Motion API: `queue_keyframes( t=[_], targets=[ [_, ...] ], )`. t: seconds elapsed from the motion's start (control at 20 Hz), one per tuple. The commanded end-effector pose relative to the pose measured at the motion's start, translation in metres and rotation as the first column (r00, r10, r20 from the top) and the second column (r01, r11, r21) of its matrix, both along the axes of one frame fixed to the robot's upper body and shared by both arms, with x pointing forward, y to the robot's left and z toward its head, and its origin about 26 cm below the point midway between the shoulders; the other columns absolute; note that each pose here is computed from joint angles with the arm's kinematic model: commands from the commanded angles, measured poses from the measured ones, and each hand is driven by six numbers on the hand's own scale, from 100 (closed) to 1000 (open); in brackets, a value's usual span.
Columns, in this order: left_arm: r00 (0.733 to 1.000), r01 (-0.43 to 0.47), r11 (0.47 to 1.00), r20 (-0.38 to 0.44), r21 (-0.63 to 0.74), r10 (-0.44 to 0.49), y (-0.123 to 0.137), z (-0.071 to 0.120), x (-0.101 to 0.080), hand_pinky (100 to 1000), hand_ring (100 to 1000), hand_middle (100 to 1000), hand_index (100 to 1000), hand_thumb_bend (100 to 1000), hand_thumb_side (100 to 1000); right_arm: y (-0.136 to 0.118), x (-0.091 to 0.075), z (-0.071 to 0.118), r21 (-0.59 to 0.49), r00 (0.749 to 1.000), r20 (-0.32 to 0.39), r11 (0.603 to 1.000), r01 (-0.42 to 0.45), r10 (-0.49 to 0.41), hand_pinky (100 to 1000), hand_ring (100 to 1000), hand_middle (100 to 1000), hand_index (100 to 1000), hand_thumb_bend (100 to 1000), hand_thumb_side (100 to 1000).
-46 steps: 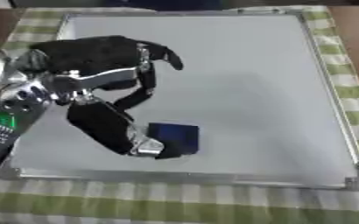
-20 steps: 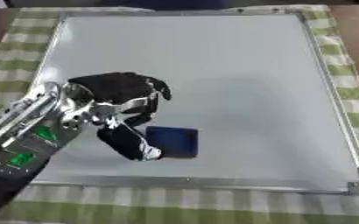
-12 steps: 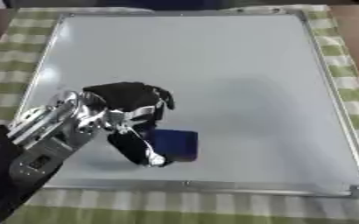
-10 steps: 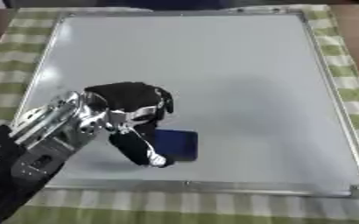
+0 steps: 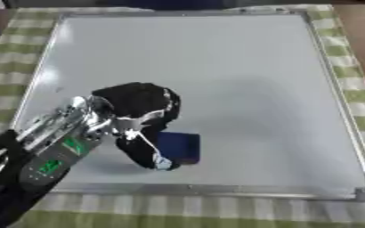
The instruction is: Wipe the whiteboard clean with a brush.
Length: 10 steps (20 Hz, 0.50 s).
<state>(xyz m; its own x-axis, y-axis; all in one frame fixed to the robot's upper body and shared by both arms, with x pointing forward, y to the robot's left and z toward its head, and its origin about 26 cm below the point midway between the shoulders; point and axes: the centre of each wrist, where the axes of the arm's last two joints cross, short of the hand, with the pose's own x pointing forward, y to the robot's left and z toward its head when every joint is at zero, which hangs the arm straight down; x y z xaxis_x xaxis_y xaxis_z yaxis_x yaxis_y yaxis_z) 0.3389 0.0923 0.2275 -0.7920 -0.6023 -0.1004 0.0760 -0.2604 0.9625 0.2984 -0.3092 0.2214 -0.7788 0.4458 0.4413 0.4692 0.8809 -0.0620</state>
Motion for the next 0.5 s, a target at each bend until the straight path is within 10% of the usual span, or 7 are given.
queue_keyframes(
  t=[0.05,0.5],
  targets=[
    [1.000,0.011,1.000,0.025,0.007,-0.011,-0.001,0.001,0.002,624,795,690,100,478,414,0.001,-0.003,0.008,-0.015,1.000,0.029,1.000,-0.005,0.006,604,524,474,403,100,806],
    [0.999,-0.009,1.000,-0.035,0.013,0.010,0.000,-0.013,0.010,601,727,734,100,424,374,0.002,-0.003,0.007,-0.010,1.000,0.028,1.000,-0.006,0.007,605,523,473,402,100,807]
  ],
)
